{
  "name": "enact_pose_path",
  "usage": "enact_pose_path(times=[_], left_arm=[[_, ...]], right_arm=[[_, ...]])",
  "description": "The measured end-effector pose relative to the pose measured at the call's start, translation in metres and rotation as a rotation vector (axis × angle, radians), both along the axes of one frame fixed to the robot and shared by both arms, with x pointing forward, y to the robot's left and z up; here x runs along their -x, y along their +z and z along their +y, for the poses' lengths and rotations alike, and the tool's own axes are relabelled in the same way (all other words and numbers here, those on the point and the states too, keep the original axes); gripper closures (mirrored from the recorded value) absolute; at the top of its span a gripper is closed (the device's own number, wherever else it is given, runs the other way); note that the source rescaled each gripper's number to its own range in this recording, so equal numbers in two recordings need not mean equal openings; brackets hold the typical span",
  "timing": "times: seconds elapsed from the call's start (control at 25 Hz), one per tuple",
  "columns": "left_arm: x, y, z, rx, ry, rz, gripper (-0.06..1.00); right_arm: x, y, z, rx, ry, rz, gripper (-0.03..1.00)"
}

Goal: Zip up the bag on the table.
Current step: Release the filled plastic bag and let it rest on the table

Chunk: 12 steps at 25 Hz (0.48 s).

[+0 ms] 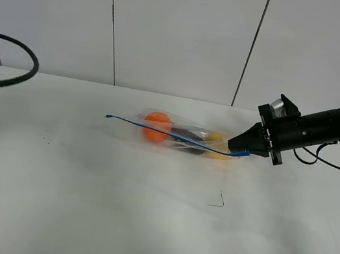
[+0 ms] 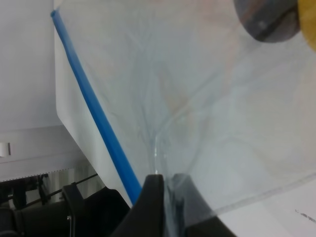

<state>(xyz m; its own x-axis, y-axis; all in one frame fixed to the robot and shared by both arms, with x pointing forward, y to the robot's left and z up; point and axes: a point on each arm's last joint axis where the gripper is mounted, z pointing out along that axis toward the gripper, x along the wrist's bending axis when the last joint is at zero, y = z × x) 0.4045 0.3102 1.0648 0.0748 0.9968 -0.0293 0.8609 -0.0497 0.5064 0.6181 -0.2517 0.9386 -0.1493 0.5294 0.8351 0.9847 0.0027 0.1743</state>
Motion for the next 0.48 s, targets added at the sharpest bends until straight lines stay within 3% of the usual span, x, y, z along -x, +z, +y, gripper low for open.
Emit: enact_pose_path(times=[0.48], left_arm=[[0.084, -0.009, -0.011, -0.021, -0.009, -0.243, -0.06]], right_arm=[[0.0, 0.0, 0.0, 0.0, 0.002, -0.004, 0.97]])
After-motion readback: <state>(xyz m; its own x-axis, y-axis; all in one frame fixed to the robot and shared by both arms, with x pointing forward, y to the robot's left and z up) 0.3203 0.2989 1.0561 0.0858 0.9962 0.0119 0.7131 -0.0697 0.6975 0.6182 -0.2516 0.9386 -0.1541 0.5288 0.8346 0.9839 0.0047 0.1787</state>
